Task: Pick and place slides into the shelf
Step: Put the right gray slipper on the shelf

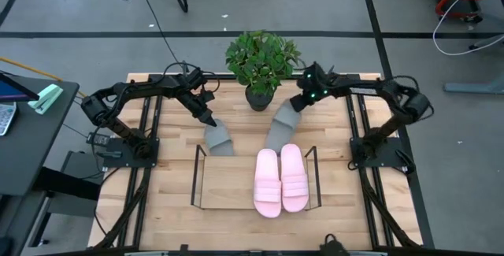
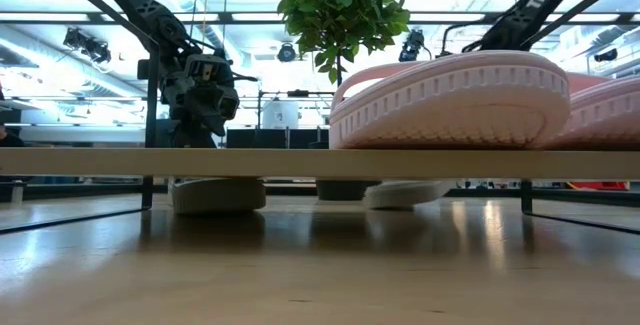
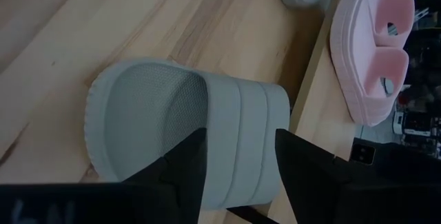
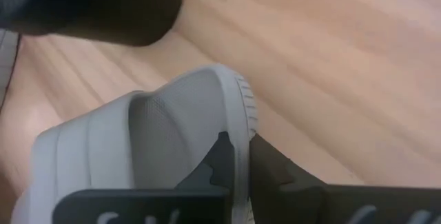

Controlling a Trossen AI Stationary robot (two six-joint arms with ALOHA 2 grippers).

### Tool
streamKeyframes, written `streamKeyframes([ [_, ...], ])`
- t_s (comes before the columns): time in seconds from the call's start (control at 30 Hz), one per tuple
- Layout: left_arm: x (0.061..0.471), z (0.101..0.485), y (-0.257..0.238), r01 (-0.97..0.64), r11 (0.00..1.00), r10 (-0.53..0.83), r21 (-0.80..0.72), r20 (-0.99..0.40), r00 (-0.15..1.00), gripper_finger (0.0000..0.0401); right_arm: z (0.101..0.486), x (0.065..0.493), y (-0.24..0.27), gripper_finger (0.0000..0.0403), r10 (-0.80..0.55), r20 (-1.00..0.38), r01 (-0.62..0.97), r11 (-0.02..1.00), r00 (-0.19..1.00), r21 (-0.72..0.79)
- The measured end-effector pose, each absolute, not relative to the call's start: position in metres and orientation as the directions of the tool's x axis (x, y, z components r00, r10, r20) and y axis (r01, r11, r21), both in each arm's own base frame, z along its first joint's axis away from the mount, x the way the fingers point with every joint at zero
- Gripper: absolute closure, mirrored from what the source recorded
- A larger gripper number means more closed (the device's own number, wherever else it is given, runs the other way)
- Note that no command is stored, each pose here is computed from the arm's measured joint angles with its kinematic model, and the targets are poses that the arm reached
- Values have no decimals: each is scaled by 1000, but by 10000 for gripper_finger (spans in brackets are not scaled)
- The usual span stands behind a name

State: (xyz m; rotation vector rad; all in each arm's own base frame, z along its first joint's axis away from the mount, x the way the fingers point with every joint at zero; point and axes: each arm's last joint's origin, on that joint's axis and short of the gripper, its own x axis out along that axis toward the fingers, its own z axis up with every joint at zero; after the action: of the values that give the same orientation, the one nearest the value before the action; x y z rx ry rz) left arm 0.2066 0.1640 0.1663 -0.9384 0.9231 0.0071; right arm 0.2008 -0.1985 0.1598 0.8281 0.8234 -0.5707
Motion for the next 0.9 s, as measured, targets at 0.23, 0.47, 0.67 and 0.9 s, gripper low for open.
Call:
streamKeyframes([
  [0.23, 207, 166, 164, -371, 628, -369, -684, -681, 632, 228, 202, 165, -197, 382, -292, -802, 799, 499, 521, 337],
  [0.47, 207, 166, 164, -357, 642, -368, -678, -681, 633, 224, 253, 139, -177, 382, -458, -676, 803, 471, 577, 366],
  [0.67, 207, 166, 164, -342, 656, -368, -673, -681, 633, 227, 286, 118, -153, 382, -541, -643, 833, 448, 542, 325],
  [0.9, 207, 166, 164, -336, 662, -369, -670, -681, 632, 225, 334, 108, -126, 382, -548, -596, 803, 489, 587, 341],
])
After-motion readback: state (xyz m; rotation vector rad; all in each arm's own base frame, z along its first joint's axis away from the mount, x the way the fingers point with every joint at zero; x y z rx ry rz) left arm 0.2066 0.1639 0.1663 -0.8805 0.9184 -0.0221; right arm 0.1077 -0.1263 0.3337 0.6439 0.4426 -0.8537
